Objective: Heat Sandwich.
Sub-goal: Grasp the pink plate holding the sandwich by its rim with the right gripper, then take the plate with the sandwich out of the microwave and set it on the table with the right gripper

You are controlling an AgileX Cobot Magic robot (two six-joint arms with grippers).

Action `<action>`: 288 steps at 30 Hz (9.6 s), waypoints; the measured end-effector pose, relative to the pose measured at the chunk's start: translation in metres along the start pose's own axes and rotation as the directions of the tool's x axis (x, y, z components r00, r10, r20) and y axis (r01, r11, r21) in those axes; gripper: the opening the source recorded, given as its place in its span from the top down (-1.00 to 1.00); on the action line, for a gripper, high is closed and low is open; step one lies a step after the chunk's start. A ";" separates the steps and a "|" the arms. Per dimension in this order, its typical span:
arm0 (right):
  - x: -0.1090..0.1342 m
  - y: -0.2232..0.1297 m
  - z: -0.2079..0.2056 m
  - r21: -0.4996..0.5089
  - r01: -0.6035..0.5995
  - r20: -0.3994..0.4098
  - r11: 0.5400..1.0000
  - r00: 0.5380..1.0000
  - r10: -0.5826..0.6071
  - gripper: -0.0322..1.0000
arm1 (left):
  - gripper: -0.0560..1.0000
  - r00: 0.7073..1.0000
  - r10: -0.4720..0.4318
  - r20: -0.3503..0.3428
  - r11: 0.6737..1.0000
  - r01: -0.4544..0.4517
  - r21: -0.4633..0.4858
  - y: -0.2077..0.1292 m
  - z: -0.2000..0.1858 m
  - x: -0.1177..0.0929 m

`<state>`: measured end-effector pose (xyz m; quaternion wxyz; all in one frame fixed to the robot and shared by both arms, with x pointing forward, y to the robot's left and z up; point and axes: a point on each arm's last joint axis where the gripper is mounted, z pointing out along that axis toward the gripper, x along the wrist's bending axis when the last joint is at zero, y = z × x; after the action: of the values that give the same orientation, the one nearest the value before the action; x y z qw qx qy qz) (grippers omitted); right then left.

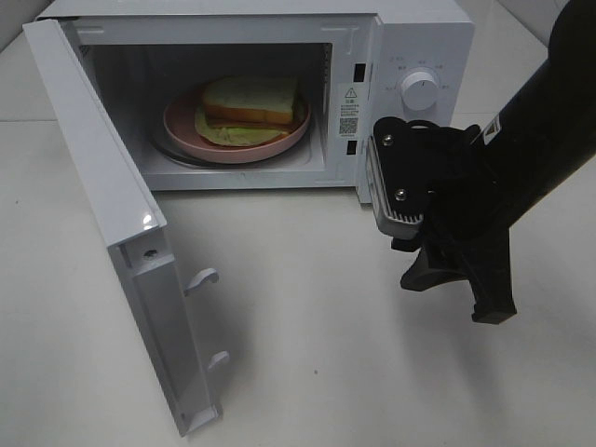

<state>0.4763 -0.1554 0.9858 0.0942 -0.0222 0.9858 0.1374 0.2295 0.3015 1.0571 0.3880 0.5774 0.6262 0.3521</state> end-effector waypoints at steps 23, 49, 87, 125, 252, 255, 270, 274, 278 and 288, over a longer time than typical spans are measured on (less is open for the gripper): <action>-0.017 0.014 -0.014 0.079 0.139 0.121 0.987 0.981 -0.148 -0.71 | -0.98 1.000 0.000 0.000 1.000 0.000 0.000 0.000 0.000 0.000; -0.070 0.081 0.004 0.147 0.323 0.262 0.935 0.899 -0.352 -0.66 | -0.98 1.000 0.000 0.000 1.000 0.000 0.000 0.000 0.000 0.000; -0.139 0.122 0.089 0.106 0.287 0.323 0.952 0.896 -0.306 -0.56 | -0.98 1.000 0.000 0.000 1.000 0.000 0.000 0.000 0.000 0.000; -0.162 0.126 0.142 0.077 0.182 0.326 0.980 0.924 -0.198 0.68 | -0.98 1.000 0.000 0.000 1.000 0.000 0.000 0.000 0.000 0.000; 0.086 -0.004 -0.046 0.098 0.458 0.277 0.883 0.840 -0.467 0.81 | -0.98 1.000 0.000 0.000 1.000 0.000 0.000 0.000 0.000 0.000; 0.092 -0.011 -0.050 0.113 0.436 0.282 0.893 0.848 -0.449 0.81 | -0.98 1.000 0.000 0.000 1.000 0.000 0.000 0.000 0.000 0.000; 0.094 -0.032 -0.059 0.204 0.153 0.323 0.967 0.922 -0.214 0.81 | -0.98 1.000 0.000 0.000 1.000 0.000 0.000 0.000 0.000 0.000; 0.094 -0.037 -0.060 0.220 0.039 0.344 0.975 0.932 -0.115 0.81 | -0.98 1.000 0.000 0.000 1.000 0.000 0.000 0.000 0.000 0.000; 0.093 -0.042 -0.061 0.233 -0.077 0.371 0.969 0.928 -0.015 0.81 | -0.98 1.000 0.000 0.000 1.000 0.000 0.000 0.000 0.000 0.000; 0.095 -0.053 -0.064 0.260 -0.312 0.430 0.914 0.885 0.179 0.81 | -0.98 1.000 0.000 0.000 1.000 0.000 0.000 0.000 0.000 0.000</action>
<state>0.3752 -0.2258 1.0143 0.2763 0.1484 0.9495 -0.0125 0.2295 0.3015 1.0571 0.3880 0.5774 0.6262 0.3521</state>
